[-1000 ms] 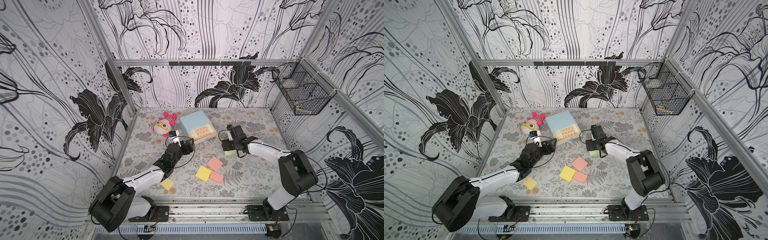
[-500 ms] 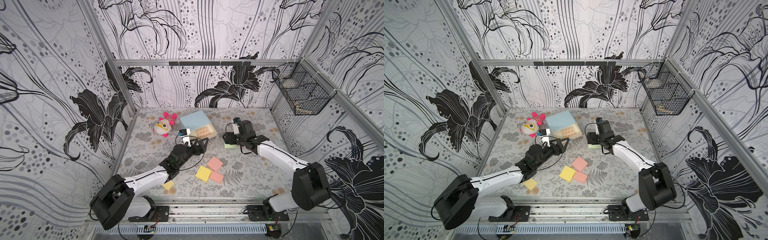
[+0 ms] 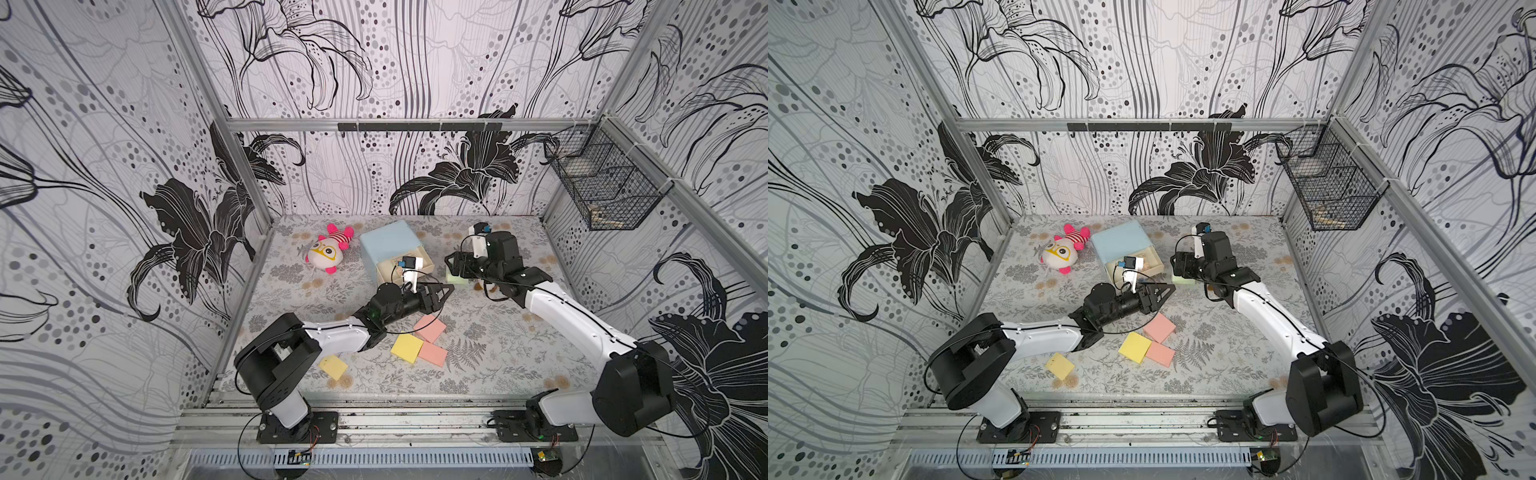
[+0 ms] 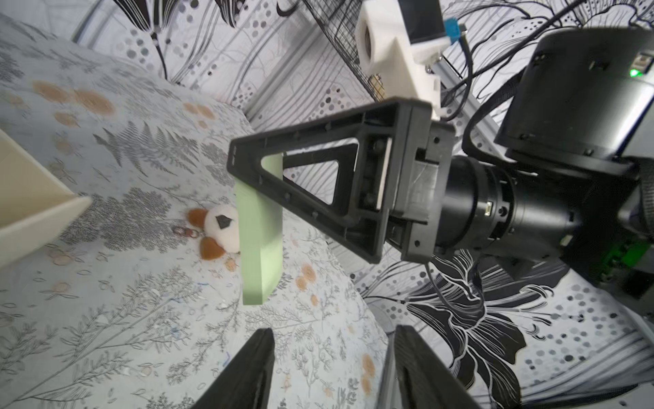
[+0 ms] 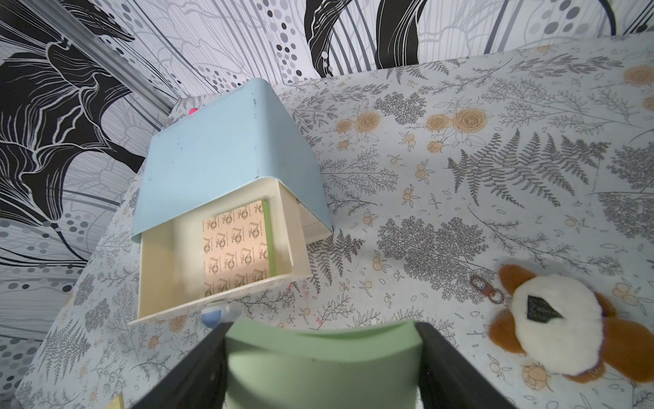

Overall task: Please put the sticky notes in the drawer by color
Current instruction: Pick up the sticky notes from the center of the board.

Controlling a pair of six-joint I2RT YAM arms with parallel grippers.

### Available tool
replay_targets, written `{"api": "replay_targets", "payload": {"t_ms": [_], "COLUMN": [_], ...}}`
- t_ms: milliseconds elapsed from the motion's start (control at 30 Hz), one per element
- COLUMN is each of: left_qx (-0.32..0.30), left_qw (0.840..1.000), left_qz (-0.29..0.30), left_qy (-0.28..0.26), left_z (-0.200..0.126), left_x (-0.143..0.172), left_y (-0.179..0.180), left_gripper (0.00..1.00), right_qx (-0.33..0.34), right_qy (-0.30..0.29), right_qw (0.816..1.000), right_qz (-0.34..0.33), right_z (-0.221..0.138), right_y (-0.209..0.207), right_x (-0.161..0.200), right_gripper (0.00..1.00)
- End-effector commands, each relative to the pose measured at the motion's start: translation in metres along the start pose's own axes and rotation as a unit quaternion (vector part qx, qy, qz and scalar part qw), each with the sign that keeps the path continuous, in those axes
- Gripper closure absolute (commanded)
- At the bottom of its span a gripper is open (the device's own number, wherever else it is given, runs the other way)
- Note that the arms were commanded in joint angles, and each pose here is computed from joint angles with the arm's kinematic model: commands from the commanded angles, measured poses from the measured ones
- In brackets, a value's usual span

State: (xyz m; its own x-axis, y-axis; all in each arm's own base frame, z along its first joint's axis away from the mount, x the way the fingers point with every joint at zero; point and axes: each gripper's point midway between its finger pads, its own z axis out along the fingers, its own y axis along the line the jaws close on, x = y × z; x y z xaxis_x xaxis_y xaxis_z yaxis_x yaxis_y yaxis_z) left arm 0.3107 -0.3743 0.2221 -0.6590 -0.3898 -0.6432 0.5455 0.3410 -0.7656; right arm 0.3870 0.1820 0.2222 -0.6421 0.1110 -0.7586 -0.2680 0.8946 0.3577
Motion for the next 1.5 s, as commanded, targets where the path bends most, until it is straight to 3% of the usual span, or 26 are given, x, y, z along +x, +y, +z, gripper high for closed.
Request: {"api": "replay_targets", "payload": {"t_ms": [0, 667, 1200, 1467], "left_qx": [0.055, 0.009, 0.007, 0.011], "left_qw": [0.998, 0.999, 0.999, 0.999], "left_qz": [-0.001, 0.001, 0.005, -0.005], "left_qy": [-0.01, -0.041, -0.037, -0.036], "left_z": [0.006, 0.013, 0.019, 0.018], "left_x": [-0.009, -0.027, -0.028, -0.028], "left_y": [-0.025, 0.0, 0.004, 0.005], "left_gripper": [0.46, 0.43, 0.56, 0.72], "right_qx": [-0.026, -0.056, -0.05, -0.051], "right_qy": [-0.033, -0.042, -0.041, -0.04], "right_qw": [0.999, 0.998, 0.998, 0.998], "right_qz": [0.005, 0.001, 0.005, 0.004], "right_z": [-0.013, -0.027, -0.025, -0.025], "right_y": [0.014, 0.025, 0.021, 0.021], "right_x": [-0.023, -0.025, -0.023, -0.022], "right_gripper": [0.17, 0.17, 0.17, 0.17]}}
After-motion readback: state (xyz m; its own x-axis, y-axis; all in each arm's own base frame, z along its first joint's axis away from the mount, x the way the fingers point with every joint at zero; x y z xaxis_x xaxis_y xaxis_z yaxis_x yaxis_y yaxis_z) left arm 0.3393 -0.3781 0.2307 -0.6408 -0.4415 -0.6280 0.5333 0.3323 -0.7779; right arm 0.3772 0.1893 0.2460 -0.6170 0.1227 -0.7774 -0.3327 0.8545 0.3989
